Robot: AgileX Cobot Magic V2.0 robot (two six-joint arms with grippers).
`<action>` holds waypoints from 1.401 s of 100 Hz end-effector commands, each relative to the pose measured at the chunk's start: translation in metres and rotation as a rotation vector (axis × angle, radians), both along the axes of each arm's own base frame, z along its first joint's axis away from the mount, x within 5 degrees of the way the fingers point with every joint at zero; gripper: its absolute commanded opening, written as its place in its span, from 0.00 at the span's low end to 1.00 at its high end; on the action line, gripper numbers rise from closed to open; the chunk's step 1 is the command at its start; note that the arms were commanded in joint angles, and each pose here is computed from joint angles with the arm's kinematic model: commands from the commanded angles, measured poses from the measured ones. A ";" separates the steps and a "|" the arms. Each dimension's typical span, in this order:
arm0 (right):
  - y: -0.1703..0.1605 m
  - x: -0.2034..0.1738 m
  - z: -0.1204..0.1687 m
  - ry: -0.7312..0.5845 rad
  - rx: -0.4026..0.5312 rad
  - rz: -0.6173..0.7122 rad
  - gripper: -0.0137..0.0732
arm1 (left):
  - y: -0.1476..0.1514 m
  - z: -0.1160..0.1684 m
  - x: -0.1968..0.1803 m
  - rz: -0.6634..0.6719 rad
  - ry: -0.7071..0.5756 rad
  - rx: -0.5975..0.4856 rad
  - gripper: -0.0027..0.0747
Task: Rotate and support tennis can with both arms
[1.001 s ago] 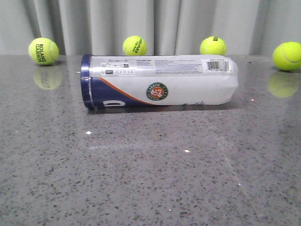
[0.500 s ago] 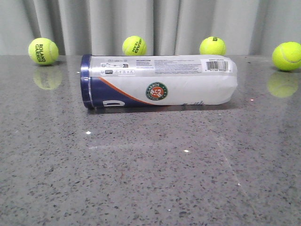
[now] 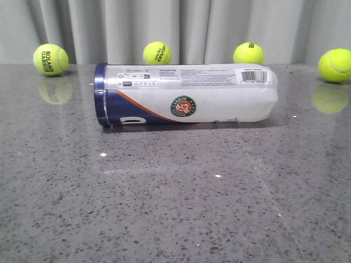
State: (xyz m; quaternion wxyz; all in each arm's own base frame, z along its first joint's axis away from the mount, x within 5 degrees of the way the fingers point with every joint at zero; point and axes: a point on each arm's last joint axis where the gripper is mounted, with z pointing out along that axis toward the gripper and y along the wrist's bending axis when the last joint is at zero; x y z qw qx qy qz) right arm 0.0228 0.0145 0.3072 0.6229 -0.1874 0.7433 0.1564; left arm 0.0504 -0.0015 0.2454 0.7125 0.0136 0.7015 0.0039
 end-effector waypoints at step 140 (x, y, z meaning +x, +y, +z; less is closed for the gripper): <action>0.000 0.000 0.014 -0.085 0.043 -0.008 0.09 | -0.072 0.052 0.198 -0.784 0.837 -0.665 0.75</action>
